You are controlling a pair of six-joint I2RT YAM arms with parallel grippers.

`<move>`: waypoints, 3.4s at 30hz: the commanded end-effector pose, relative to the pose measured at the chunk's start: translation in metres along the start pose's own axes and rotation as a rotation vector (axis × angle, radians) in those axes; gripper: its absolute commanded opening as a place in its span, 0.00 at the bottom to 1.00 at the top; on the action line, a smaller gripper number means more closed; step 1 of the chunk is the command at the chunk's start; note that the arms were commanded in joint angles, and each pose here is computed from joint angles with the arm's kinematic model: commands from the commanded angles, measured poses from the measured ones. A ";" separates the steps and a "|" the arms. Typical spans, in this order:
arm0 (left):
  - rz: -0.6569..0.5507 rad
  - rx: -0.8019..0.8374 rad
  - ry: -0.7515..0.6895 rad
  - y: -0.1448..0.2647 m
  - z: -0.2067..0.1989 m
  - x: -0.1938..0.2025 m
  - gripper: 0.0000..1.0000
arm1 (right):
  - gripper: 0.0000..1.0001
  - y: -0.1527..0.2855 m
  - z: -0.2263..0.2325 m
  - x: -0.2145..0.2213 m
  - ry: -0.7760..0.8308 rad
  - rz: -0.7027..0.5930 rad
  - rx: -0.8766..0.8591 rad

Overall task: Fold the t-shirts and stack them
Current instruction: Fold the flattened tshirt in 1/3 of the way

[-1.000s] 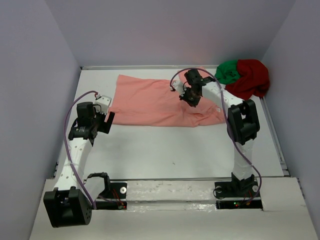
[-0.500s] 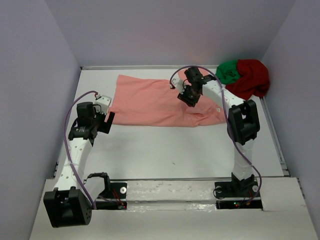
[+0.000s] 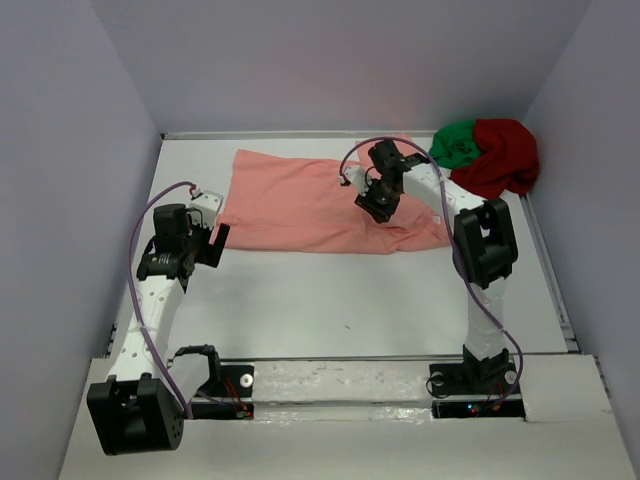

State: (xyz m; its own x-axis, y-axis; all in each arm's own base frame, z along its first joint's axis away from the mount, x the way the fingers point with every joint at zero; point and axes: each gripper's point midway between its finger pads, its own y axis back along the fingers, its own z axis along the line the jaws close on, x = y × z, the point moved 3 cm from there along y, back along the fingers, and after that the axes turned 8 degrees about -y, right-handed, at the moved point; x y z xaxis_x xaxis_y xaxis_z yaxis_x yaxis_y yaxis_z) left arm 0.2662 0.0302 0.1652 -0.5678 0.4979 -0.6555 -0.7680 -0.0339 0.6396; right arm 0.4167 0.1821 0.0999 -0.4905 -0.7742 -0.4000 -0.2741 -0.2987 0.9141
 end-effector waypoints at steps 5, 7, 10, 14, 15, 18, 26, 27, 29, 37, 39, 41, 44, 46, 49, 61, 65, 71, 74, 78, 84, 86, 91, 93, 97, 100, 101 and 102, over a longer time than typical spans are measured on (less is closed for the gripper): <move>-0.008 0.006 -0.003 0.001 0.000 0.001 0.99 | 0.39 -0.010 0.007 0.013 -0.028 0.037 -0.049; -0.011 0.006 -0.006 0.001 0.000 0.000 0.99 | 0.39 -0.012 0.007 0.015 -0.030 0.043 -0.051; -0.008 0.006 -0.005 0.000 0.000 0.000 0.99 | 0.39 -0.012 0.007 0.014 -0.030 0.043 -0.051; -0.008 0.006 -0.005 0.001 -0.001 0.001 0.99 | 0.42 -0.015 0.007 0.015 -0.033 0.046 -0.056; -0.008 0.003 -0.003 0.001 0.000 0.001 0.99 | 0.42 -0.015 0.007 0.015 -0.033 0.048 -0.055; -0.010 0.003 -0.005 0.002 0.000 0.001 0.99 | 0.23 -0.016 0.007 0.016 -0.032 0.051 -0.056; -0.009 0.005 -0.003 0.002 -0.001 0.001 0.99 | 0.00 -0.012 0.003 0.015 -0.024 0.053 -0.030; -0.012 0.004 -0.003 0.002 0.000 0.000 0.99 | 0.00 -0.009 0.002 0.014 -0.021 0.051 -0.018; -0.014 0.004 -0.004 0.003 0.000 0.000 0.99 | 0.00 -0.005 -0.002 0.012 -0.020 0.045 0.005; -0.027 0.005 -0.001 0.004 0.001 -0.004 0.99 | 0.00 0.038 -0.049 0.002 0.013 0.026 0.317; -0.031 0.006 -0.001 0.004 0.001 -0.006 0.99 | 0.00 0.049 -0.061 0.004 0.004 0.029 0.384; -0.036 0.008 -0.002 0.004 0.001 -0.007 0.99 | 0.00 0.058 -0.069 0.002 -0.006 0.015 0.418; -0.037 0.010 0.001 0.003 0.001 -0.007 0.99 | 0.00 0.071 -0.076 -0.007 -0.009 -0.014 0.467; -0.038 0.011 0.000 0.003 0.001 -0.008 0.99 | 0.00 0.076 -0.077 -0.011 -0.010 -0.030 0.479; -0.038 0.011 -0.002 0.004 0.001 -0.007 0.99 | 0.00 0.078 -0.077 -0.017 0.003 -0.062 0.470; -0.031 -0.006 -0.002 0.005 0.002 -0.005 0.99 | 0.00 0.053 -0.077 -0.021 0.055 -0.114 0.441; -0.020 -0.009 -0.002 0.004 0.003 -0.003 0.99 | 0.00 0.041 -0.082 -0.018 0.059 -0.092 0.464; -0.014 -0.012 -0.001 0.003 0.003 -0.002 0.99 | 0.00 0.023 -0.090 -0.011 0.066 -0.059 0.499; -0.003 -0.007 0.001 0.000 0.003 -0.001 0.99 | 0.00 0.011 -0.091 -0.010 0.076 -0.069 0.500; 0.004 -0.010 0.000 0.000 0.003 0.000 0.99 | 0.00 -0.002 -0.095 -0.011 0.079 -0.069 0.500; 0.013 -0.013 0.002 -0.001 0.003 0.002 0.99 | 0.00 -0.015 -0.103 -0.010 0.089 -0.049 0.530; 0.016 -0.015 0.001 -0.001 0.004 0.002 0.99 | 0.00 -0.016 -0.106 -0.011 0.092 -0.050 0.551; 0.019 -0.013 0.002 -0.002 0.003 0.003 0.99 | 0.00 -0.019 -0.113 -0.013 0.085 -0.054 0.587; 0.022 -0.013 0.001 -0.002 0.003 0.004 0.99 | 0.00 -0.015 -0.114 -0.015 0.084 -0.058 0.595; 0.022 -0.013 0.003 -0.003 0.003 0.004 0.99 | 0.00 -0.005 -0.118 -0.015 0.077 -0.057 0.639; 0.019 -0.014 0.005 -0.002 0.004 0.003 0.99 | 0.00 0.000 -0.122 -0.011 0.069 -0.057 0.659; 0.018 -0.015 0.004 -0.002 0.004 0.002 0.99 | 0.00 0.002 -0.123 -0.011 0.069 -0.060 0.674; 0.018 -0.015 0.004 -0.002 0.004 0.002 0.99 | 0.00 0.002 -0.124 -0.011 0.068 -0.058 0.677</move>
State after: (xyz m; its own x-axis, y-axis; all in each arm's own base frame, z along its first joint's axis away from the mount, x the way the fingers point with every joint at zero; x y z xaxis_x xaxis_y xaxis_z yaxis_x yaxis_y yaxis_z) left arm 0.2657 0.0314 0.1618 -0.5817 0.4971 -0.6438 -0.7570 -0.0413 0.6521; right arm 0.5102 0.1260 0.0836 -0.4361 -0.8223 -0.3655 -0.6854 0.0403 0.7270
